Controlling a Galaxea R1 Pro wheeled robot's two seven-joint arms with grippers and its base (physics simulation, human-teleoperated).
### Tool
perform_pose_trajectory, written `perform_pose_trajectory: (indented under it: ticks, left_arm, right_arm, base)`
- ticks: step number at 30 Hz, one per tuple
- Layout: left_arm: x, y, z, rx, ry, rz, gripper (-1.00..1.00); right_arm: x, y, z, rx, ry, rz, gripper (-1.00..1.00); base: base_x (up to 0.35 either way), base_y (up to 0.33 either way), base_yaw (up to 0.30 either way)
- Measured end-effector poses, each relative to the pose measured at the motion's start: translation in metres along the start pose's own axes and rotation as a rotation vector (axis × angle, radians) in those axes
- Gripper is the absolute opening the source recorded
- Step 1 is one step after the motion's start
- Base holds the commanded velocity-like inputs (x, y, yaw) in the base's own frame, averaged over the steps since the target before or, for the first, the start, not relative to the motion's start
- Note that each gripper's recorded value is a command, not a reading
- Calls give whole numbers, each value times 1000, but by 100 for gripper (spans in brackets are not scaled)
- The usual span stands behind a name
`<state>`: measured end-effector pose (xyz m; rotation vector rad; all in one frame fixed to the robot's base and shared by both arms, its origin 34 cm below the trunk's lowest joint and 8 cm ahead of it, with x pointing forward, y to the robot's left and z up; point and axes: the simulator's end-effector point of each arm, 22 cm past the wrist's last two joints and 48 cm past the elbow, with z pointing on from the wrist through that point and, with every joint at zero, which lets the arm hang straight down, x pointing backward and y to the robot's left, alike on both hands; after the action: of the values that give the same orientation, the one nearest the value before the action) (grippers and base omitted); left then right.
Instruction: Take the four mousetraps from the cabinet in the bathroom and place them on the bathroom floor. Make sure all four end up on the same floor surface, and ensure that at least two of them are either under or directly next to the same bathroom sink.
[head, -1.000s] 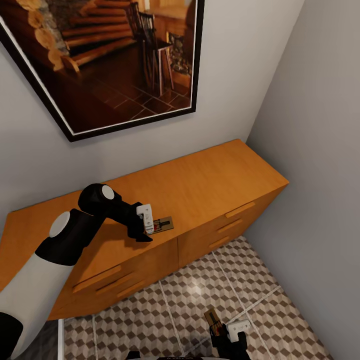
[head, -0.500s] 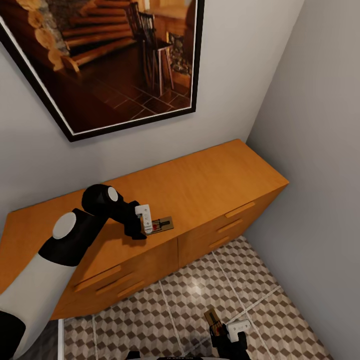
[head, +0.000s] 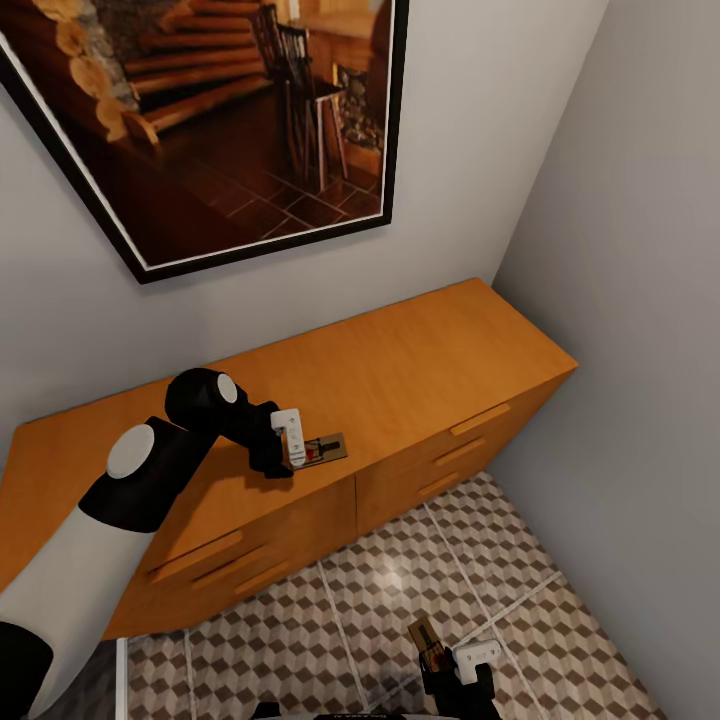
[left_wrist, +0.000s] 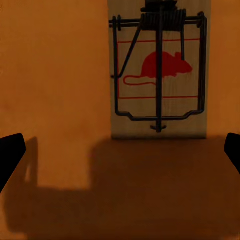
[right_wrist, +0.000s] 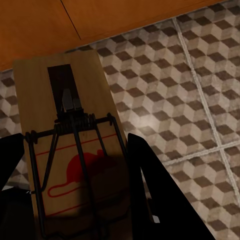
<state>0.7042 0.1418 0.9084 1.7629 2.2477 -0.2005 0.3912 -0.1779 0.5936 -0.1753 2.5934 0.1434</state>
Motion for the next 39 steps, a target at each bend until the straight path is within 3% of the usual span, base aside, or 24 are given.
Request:
perform_pose_trajectory:
  ticks: [39]
  left_arm:
    - [-19, -7, 2, 14, -30, 9, 100]
  right_arm:
    - [0, 3, 0, -4, -1, 2, -100]
  base:
    - [0, 0, 0]
